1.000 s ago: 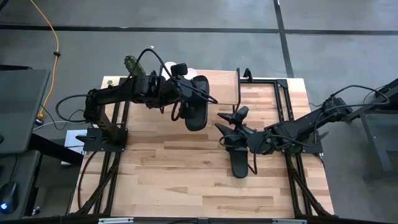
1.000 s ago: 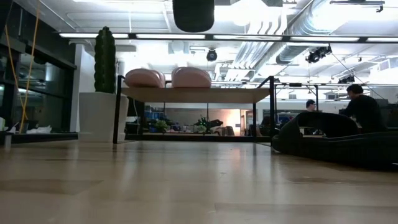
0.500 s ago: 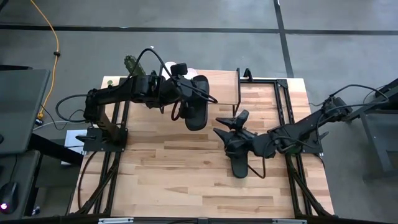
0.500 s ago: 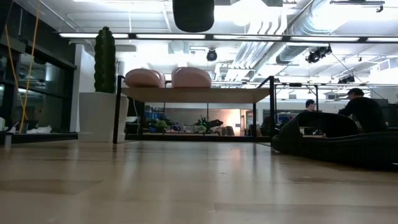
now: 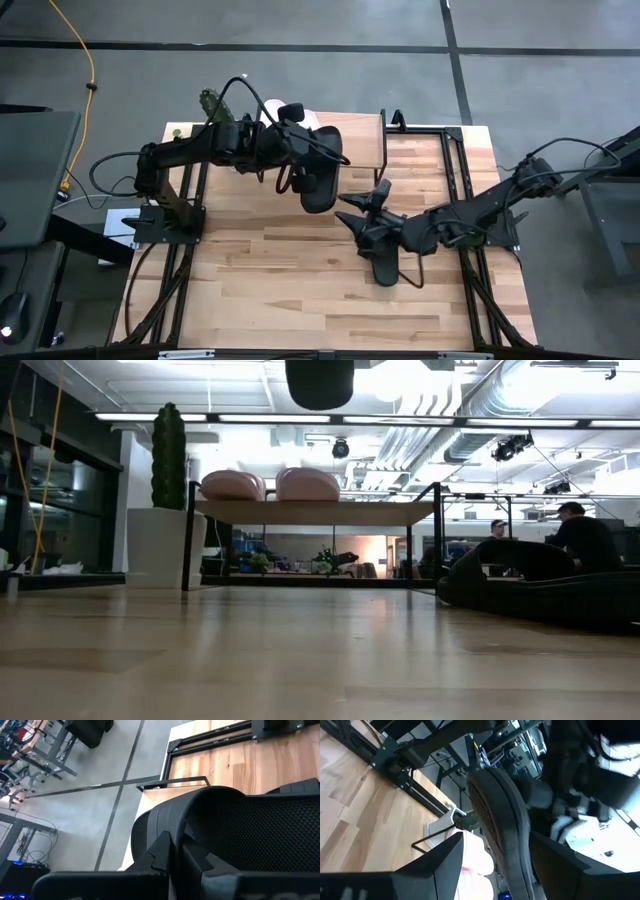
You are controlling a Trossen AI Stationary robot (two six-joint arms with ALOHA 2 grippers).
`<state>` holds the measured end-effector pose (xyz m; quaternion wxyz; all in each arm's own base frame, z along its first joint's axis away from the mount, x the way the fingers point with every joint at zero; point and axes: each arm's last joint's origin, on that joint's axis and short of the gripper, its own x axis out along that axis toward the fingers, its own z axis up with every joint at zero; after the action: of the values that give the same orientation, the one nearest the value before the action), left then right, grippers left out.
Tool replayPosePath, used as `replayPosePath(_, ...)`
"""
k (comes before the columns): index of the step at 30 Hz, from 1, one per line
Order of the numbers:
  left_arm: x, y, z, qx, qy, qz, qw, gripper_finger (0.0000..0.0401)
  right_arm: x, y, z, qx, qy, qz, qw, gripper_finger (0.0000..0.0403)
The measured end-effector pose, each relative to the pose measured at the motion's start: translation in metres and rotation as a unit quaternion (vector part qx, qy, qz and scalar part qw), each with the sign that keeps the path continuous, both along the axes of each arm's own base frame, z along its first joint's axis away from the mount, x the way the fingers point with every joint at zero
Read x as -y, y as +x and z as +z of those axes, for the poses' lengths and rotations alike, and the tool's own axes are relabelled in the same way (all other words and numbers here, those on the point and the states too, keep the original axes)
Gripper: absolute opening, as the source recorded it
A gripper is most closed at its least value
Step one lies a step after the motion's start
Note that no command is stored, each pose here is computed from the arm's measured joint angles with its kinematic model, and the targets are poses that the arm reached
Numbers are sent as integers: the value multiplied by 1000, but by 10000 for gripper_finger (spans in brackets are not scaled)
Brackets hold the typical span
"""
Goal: Pick and place slides into the shelf
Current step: Put the left black slipper on the shelf
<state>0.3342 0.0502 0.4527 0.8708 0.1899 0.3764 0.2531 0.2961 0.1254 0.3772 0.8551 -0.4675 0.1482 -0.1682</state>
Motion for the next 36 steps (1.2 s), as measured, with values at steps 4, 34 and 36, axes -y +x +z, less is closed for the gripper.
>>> replayPosePath(4,-1,7,-7,-13,-6,-9,1000,4,-7,15,-1,-16,-19,-8,1000,217)
replayPosePath(34,-3,19,-19,-39,12,1,999,9,2,31,0,-52,22,-31,998,217)
replayPosePath(36,-3,19,-19,-39,11,0,999,16,2,31,-1,-54,28,-25,998,217)
